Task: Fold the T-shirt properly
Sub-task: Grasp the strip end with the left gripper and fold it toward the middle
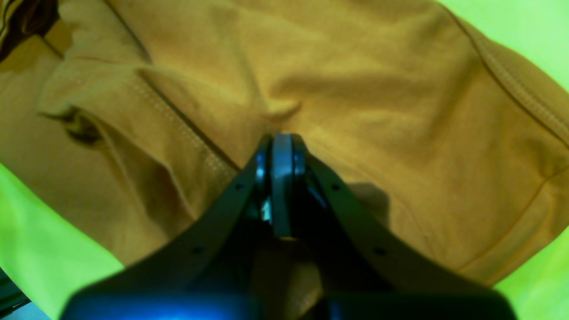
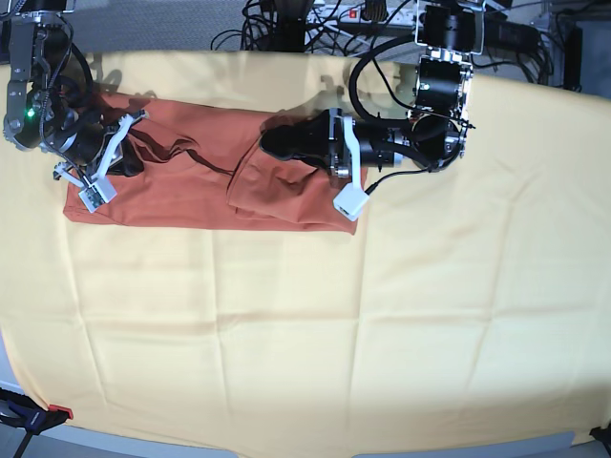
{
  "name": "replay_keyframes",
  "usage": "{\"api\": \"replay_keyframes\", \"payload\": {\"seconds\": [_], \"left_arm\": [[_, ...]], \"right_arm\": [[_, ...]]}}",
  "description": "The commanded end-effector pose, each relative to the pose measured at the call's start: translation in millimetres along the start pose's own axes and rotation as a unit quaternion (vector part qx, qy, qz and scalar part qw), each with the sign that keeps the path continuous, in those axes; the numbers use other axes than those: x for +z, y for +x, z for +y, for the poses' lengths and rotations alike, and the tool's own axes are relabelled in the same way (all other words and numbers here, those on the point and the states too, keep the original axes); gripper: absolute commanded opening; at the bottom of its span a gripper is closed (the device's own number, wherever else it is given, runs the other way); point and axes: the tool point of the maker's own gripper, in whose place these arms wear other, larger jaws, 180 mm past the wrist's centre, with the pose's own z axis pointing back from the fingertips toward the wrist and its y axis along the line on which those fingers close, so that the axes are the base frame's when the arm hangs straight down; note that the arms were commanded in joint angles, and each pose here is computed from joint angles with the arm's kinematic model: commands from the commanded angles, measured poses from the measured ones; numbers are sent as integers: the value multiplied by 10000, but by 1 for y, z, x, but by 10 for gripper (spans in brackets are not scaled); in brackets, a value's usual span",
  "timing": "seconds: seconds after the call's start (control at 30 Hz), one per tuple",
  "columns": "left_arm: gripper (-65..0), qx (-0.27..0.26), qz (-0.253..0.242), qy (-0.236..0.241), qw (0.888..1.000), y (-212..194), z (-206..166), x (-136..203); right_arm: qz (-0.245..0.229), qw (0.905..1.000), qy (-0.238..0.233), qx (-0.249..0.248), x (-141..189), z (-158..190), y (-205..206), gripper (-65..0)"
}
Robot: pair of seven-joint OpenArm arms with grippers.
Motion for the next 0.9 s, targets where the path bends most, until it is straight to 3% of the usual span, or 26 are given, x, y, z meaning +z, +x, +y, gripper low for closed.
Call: {"api": "replay_keyframes", "payload": {"seconds": [0.0, 0.17, 0.4, 0.57, 0.67, 0.87], "left_arm": [[-650, -131, 26, -58, 9999, 4, -4, -2], [-650, -341, -195, 15, 9992, 28, -2, 8], [-650, -738, -831, 554, 9923, 78, 12, 50], [-650, -872, -559, 693, 9922, 76, 15, 49], [-650, -1249, -74, 895, 9881, 75, 14, 42], [-650, -1980, 1098, 1797, 9573, 55, 43, 36]], "right_arm": [[-146, 9999, -40, 63, 5, -5, 10, -650], [-189, 9998, -43, 92, 5, -6, 13, -650], [-340, 9992, -111, 166, 6, -12, 28, -650], [-533, 9985, 0, 102, 7, -9, 36, -650], [-549, 9984, -5, 103, 7, -9, 37, -650], [-551, 9984, -5, 104, 7, -9, 37, -650]]}}
